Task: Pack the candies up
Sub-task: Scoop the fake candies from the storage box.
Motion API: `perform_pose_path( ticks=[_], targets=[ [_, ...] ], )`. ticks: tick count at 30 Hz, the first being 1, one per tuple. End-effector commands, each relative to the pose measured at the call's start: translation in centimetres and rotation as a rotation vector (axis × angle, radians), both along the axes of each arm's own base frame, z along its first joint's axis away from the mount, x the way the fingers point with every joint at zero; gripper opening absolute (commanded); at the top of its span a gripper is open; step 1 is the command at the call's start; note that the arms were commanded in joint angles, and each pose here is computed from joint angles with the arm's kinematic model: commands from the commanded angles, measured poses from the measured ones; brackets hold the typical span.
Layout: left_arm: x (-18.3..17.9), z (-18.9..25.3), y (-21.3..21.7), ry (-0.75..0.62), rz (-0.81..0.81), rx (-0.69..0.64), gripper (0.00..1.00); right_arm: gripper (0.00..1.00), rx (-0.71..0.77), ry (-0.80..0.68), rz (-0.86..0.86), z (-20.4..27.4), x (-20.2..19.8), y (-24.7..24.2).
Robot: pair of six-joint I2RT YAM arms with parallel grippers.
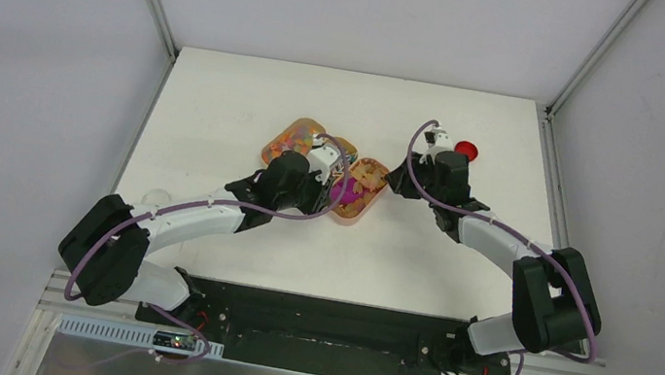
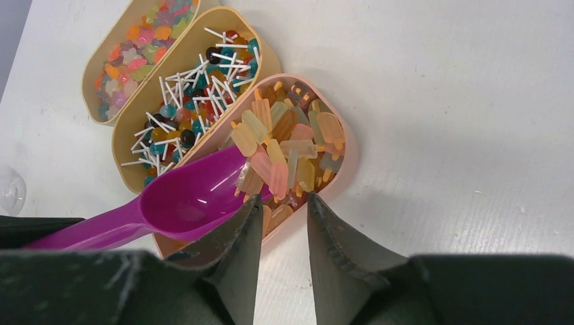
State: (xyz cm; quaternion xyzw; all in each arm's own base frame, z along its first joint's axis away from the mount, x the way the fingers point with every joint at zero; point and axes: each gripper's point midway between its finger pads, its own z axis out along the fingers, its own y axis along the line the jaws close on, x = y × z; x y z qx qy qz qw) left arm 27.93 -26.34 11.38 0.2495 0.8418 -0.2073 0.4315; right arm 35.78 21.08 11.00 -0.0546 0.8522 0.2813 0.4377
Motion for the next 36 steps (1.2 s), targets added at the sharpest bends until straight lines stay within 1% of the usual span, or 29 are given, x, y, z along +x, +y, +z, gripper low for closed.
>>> perform_pose_path(
  ticks=[1,8,18,25,36],
  targets=[
    [0.8,-0.9,1.6,-0.028,0.086,0.025,0.0,0.33,0.04,-0.071,0.01,2.3,0.6,0.3],
    [0.6,-1.3,1.1,-0.028,0.066,0.01,0.0,0.33,0.039,-0.076,0.013,2.7,0.6,0.3],
    [1.6,-1.2,0.6,-0.031,0.077,0.021,0.0,0.33,0.037,-0.076,0.016,2.8,0.5,0.3],
    [1.8,-2.0,0.7,-0.024,0.089,0.036,0.0,0.34,0.029,-0.076,0.016,2.7,0.5,0.2],
    [1.6,-1.7,1.2,-0.041,0.103,0.023,0.0,0.34,0.027,-0.072,0.017,2.5,0.5,0.2]
  ],
)
